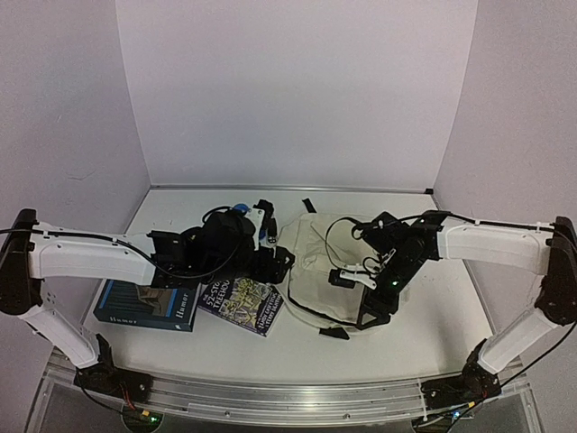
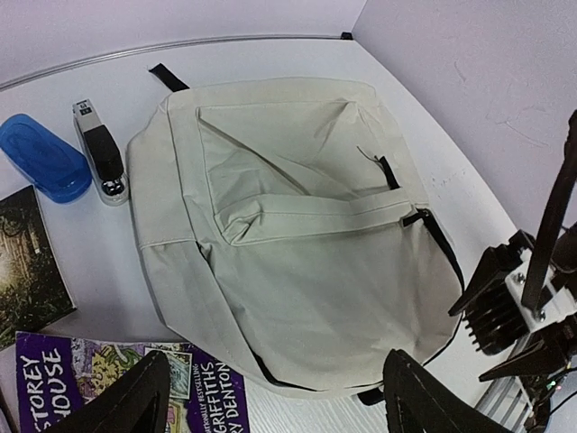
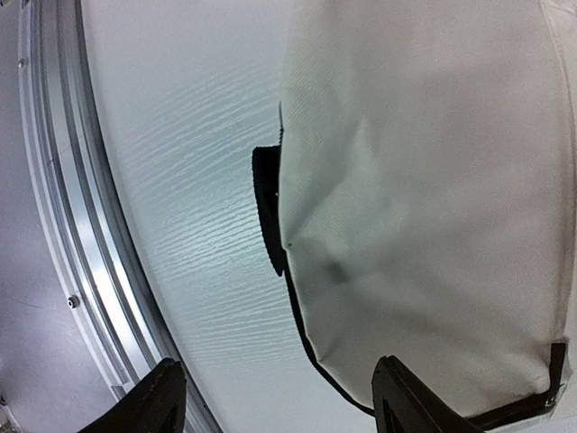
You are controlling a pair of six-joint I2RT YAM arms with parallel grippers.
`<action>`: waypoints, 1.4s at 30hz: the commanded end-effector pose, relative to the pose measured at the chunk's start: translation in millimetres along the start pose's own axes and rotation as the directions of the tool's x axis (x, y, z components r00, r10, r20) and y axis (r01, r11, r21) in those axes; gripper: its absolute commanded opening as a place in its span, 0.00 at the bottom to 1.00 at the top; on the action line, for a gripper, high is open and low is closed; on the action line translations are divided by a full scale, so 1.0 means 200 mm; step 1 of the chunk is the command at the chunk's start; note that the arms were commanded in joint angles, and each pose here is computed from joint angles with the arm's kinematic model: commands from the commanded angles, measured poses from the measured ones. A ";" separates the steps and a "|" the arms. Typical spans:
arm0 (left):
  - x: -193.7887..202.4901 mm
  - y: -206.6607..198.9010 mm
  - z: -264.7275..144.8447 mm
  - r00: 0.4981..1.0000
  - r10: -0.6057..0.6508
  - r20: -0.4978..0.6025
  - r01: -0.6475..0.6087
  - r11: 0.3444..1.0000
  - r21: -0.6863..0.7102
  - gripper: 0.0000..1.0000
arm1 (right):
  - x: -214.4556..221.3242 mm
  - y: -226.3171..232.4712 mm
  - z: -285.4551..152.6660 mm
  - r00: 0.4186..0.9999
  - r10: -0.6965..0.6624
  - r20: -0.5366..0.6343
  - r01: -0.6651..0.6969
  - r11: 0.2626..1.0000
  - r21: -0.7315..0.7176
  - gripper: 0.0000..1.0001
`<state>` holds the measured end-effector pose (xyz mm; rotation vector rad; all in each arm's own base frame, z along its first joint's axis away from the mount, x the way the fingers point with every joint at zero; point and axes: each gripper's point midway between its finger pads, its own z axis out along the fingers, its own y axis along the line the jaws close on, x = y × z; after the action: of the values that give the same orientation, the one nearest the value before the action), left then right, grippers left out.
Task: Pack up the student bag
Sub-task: Unzip the student bag at the center of the board.
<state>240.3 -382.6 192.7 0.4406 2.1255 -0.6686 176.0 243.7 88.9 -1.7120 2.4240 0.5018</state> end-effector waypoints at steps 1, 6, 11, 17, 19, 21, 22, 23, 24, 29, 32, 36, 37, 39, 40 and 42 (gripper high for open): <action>-0.08 0.01 -0.05 0.997 -0.056 0.046 0.057 0.998 -0.011 0.81 | -0.02 -0.10 0.05 0.999 -0.032 -0.024 0.035 0.991 0.128 0.66; -0.10 0.03 -0.07 0.997 -0.056 0.055 0.058 0.998 -0.032 0.81 | -0.02 -0.17 0.10 0.998 -0.032 -0.054 0.042 0.979 0.197 0.63; -0.11 0.07 -0.10 0.996 -0.066 0.067 0.069 0.996 -0.052 0.81 | -0.04 -0.18 0.15 0.997 -0.031 -0.071 0.046 0.976 0.212 0.68; -0.13 0.12 -0.15 0.993 -0.076 0.089 0.082 0.994 -0.076 0.82 | -0.04 -0.16 0.17 0.996 -0.040 -0.078 0.055 0.977 0.207 0.68; -0.14 0.13 -0.16 0.992 -0.078 0.095 0.086 0.993 -0.080 0.82 | -0.04 -0.13 0.17 0.995 -0.050 -0.090 0.065 0.983 0.175 0.69; -0.15 0.14 -0.16 0.992 -0.081 0.099 0.089 0.993 -0.082 0.82 | -0.03 -0.11 0.17 0.992 -0.060 -0.110 0.078 0.984 0.163 0.69; -0.15 0.14 -0.17 0.992 -0.081 0.099 0.089 0.992 -0.084 0.82 | -0.03 -0.12 0.17 0.991 -0.063 -0.115 0.082 0.982 0.170 0.69; -0.15 0.15 -0.17 0.992 -0.082 0.100 0.090 0.992 -0.085 0.82 | -0.03 -0.12 0.17 0.991 -0.066 -0.119 0.086 0.980 0.178 0.68; -0.15 0.15 -0.17 0.991 -0.083 0.101 0.091 0.992 -0.085 0.82 | -0.03 -0.13 0.17 0.990 -0.067 -0.124 0.090 0.978 0.186 0.66; -0.15 0.15 -0.16 0.991 -0.085 0.101 0.094 0.992 -0.085 0.81 | -0.07 -0.17 0.14 0.991 -0.066 -0.114 0.091 0.970 0.225 0.39; -0.14 0.16 -0.17 0.990 -0.093 0.103 0.101 0.991 -0.084 0.81 | -0.13 -0.18 0.08 0.995 -0.067 -0.077 0.084 0.964 0.250 0.30; -0.13 0.17 -0.17 0.989 -0.099 0.106 0.108 0.991 -0.083 0.81 | -0.19 -0.20 -0.01 0.996 -0.078 -0.039 0.086 0.952 0.294 0.16; -0.12 0.17 -0.17 0.989 -0.100 0.106 0.110 0.990 -0.084 0.80 | -0.20 -0.21 -0.03 0.996 -0.081 -0.037 0.088 0.947 0.310 0.11; -0.12 0.17 -0.17 0.989 -0.100 0.106 0.109 0.990 -0.086 0.80 | -0.21 -0.23 -0.05 0.996 -0.084 -0.037 0.092 0.937 0.337 0.03; -0.12 0.18 -0.17 0.989 -0.100 0.106 0.109 0.990 -0.088 0.80 | -0.23 -0.24 -0.07 0.996 -0.086 -0.034 0.092 0.933 0.349 0.00; -0.12 0.18 -0.17 0.989 -0.099 0.108 0.109 0.990 -0.091 0.80 | -0.24 -0.26 -0.10 0.996 -0.088 -0.028 0.092 0.925 0.368 0.00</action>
<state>247.8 -340.8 200.1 0.2936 2.1273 -0.6055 223.4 260.1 78.1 -1.7194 2.3334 0.0818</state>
